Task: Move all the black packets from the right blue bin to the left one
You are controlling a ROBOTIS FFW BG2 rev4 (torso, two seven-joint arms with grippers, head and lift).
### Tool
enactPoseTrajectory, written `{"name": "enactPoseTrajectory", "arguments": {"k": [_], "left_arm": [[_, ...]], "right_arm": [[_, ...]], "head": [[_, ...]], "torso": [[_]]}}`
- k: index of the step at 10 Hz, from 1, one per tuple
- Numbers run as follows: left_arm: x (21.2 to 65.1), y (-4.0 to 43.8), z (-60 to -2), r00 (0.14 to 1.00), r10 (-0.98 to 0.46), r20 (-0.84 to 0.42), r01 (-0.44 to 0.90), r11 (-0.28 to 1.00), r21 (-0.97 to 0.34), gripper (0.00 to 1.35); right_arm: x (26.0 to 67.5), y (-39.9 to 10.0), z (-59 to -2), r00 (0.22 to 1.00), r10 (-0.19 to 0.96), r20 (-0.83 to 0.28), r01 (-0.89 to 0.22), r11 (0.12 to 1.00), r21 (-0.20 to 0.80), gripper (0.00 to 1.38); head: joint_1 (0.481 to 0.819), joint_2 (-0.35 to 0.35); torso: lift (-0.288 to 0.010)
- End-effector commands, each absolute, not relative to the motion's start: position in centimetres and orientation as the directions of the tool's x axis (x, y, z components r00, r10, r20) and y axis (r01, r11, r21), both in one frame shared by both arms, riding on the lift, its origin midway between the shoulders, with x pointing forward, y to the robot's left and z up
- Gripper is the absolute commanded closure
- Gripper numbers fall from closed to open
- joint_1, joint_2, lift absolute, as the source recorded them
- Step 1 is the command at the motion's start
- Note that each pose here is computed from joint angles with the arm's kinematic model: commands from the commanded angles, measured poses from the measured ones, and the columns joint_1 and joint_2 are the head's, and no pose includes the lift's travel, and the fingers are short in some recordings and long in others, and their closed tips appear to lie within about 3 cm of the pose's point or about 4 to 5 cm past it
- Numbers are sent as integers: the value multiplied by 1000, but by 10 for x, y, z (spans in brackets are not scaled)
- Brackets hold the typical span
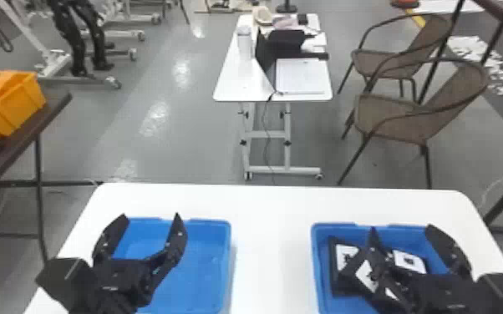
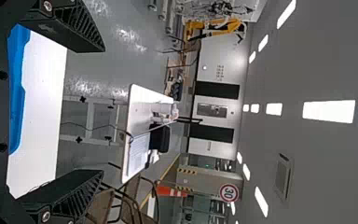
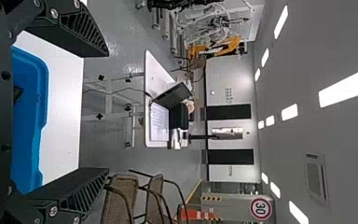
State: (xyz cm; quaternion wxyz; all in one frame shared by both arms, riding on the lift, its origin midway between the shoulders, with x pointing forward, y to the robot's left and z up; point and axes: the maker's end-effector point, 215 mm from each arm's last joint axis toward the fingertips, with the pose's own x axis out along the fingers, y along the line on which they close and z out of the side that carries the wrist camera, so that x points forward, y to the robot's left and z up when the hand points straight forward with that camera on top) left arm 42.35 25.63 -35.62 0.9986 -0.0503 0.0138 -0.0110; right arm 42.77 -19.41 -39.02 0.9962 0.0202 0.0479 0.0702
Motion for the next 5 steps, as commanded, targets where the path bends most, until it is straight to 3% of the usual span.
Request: {"name": "enactPoseTrajectory", "arguments": {"k": [1,5], "left_arm": [[424,256,-359,999,-24,-34,20,994,-109,93],[427,253,-367,997,-51,-66,42,991,-127,93]], "right_arm": [[425,-201,-411,980,122,-155,-109,990,89,147],[414,-228,-513,894,82,-440,3,982,188,147]], "head": [[695,84],[695,48]], "torso": [[0],[0]]}}
